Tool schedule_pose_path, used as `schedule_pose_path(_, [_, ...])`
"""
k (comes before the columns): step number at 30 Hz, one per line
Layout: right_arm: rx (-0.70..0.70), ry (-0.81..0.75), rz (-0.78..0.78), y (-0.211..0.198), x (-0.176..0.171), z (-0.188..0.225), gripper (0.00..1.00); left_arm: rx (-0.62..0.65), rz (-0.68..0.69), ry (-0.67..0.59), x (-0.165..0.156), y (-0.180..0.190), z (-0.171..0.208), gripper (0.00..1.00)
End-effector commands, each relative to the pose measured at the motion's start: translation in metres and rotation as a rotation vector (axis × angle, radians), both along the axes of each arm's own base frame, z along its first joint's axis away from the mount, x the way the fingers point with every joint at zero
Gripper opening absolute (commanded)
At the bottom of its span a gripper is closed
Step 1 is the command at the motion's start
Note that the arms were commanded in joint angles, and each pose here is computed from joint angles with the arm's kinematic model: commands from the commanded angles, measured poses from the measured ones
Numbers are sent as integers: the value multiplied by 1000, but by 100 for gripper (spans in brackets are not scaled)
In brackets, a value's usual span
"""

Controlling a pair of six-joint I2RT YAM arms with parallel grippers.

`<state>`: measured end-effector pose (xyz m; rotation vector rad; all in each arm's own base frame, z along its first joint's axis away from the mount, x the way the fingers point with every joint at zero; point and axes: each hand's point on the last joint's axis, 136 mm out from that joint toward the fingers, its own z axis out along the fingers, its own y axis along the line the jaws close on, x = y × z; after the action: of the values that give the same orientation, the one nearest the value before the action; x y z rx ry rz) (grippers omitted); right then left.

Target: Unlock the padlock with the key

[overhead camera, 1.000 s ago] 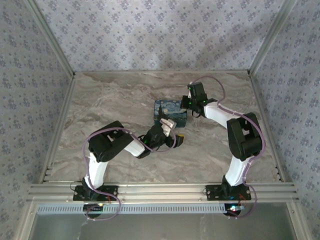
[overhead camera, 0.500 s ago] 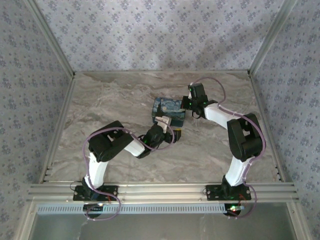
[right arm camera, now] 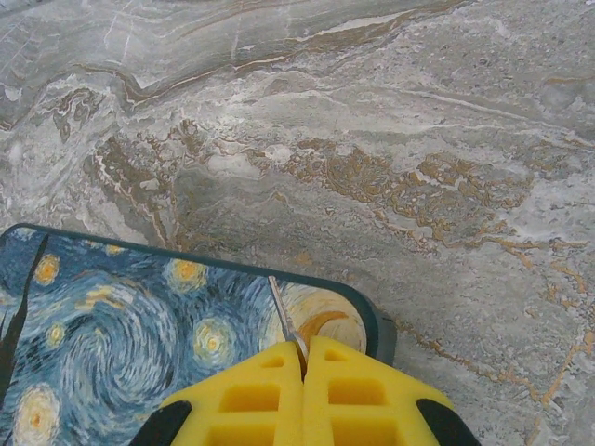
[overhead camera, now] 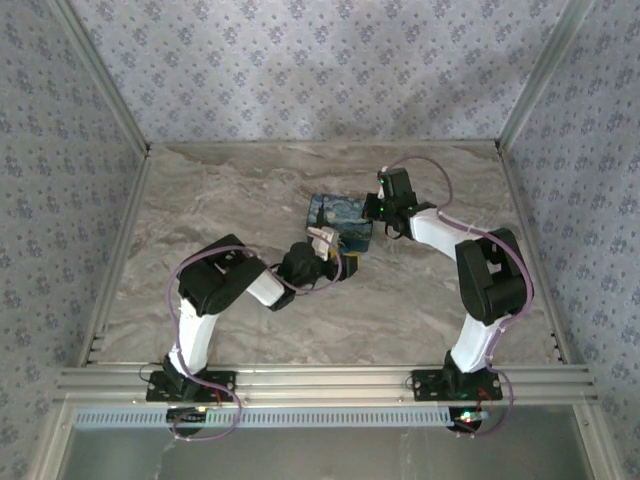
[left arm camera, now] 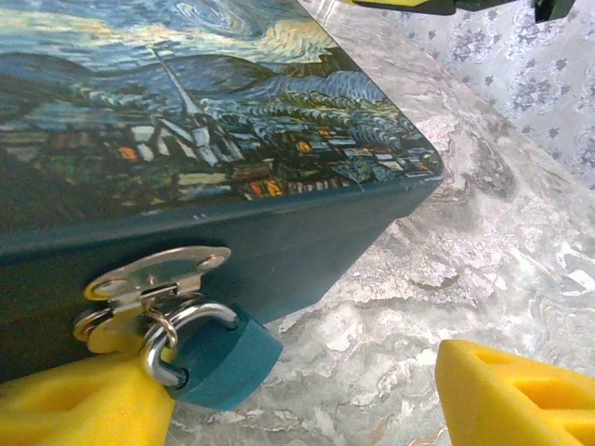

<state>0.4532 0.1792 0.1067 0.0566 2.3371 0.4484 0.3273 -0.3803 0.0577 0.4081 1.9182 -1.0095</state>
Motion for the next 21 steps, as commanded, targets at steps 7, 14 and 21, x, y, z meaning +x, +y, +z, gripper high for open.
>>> schedule_pose_path(7, [-13, 43, -10, -4, -16, -7, 0, -265, 33, 117, 17, 15, 12, 67])
schedule_pose_path(14, [-10, 42, -15, -7, -17, -8, 0, -267, 40, 155, 16, 22, 7, 61])
schedule_pose_path(21, [-5, 40, -19, -9, -18, -9, 0, -245, 30, 193, 10, 28, -4, 43])
